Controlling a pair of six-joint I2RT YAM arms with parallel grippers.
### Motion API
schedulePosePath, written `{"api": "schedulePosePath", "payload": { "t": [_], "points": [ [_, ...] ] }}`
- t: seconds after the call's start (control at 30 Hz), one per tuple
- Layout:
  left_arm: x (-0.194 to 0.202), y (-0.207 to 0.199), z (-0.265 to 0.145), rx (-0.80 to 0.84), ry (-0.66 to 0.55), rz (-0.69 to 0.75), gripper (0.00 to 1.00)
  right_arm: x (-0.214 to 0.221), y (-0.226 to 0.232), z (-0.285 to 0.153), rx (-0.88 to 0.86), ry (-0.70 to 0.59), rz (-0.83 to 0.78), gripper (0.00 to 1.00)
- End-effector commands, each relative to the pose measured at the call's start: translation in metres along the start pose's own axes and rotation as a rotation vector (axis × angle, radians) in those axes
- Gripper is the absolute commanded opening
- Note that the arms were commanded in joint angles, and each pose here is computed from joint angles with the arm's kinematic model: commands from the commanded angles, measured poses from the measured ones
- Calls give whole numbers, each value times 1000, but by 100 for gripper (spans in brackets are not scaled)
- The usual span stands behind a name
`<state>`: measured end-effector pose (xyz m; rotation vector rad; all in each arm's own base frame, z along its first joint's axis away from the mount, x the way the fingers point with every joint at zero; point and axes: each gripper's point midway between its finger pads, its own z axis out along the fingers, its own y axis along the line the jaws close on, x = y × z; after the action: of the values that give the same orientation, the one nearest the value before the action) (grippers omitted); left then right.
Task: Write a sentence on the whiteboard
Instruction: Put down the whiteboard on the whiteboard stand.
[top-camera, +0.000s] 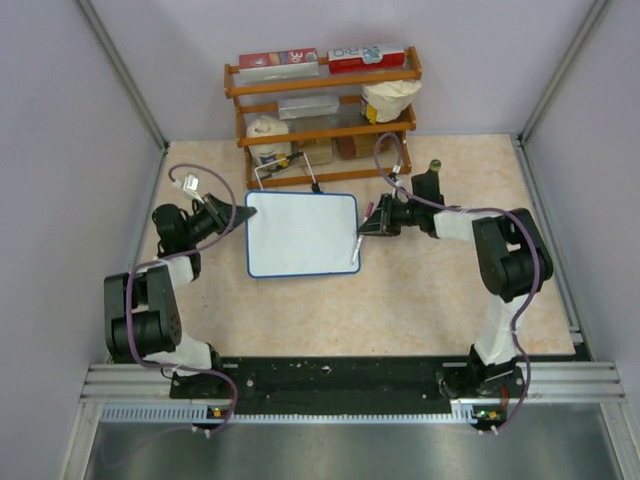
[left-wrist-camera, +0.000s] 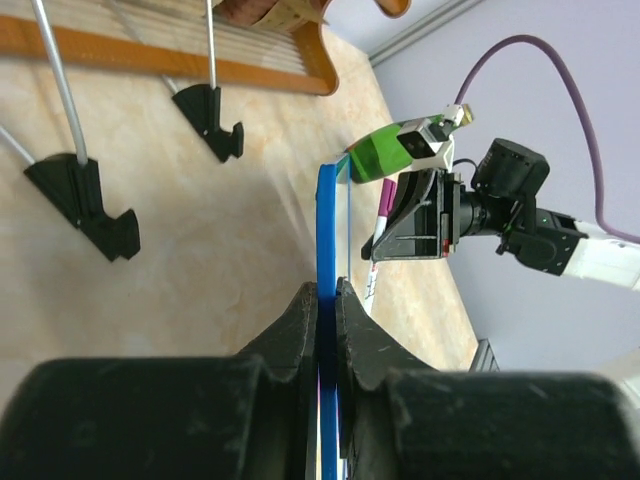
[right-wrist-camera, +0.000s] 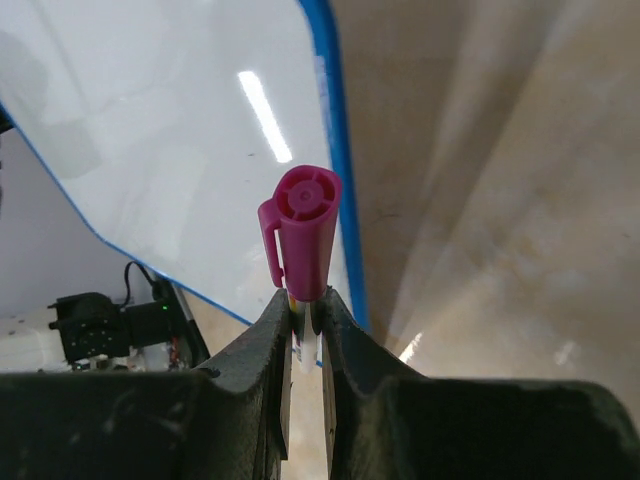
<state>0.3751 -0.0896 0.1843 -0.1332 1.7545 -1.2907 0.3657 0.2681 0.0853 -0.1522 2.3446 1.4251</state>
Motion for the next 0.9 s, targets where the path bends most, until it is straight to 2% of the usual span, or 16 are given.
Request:
{"api": "schedulePosePath", "payload": {
  "t": [0.0, 0.13, 0.57, 0.87],
  "points": [
    [18, 1, -9, -52, 52, 72, 0, -9, -4, -16, 105, -21, -88, 0],
    [21, 0, -10, -51, 64, 62, 0, -1, -15, -18, 155, 12, -70, 0],
    [23, -3, -7, -20, 86, 54, 0, 16, -16, -8, 68, 100, -7, 0],
    [25, -11, -5, 15, 107, 55, 0, 24, -34, 1, 93, 134, 61, 0]
  ]
}}
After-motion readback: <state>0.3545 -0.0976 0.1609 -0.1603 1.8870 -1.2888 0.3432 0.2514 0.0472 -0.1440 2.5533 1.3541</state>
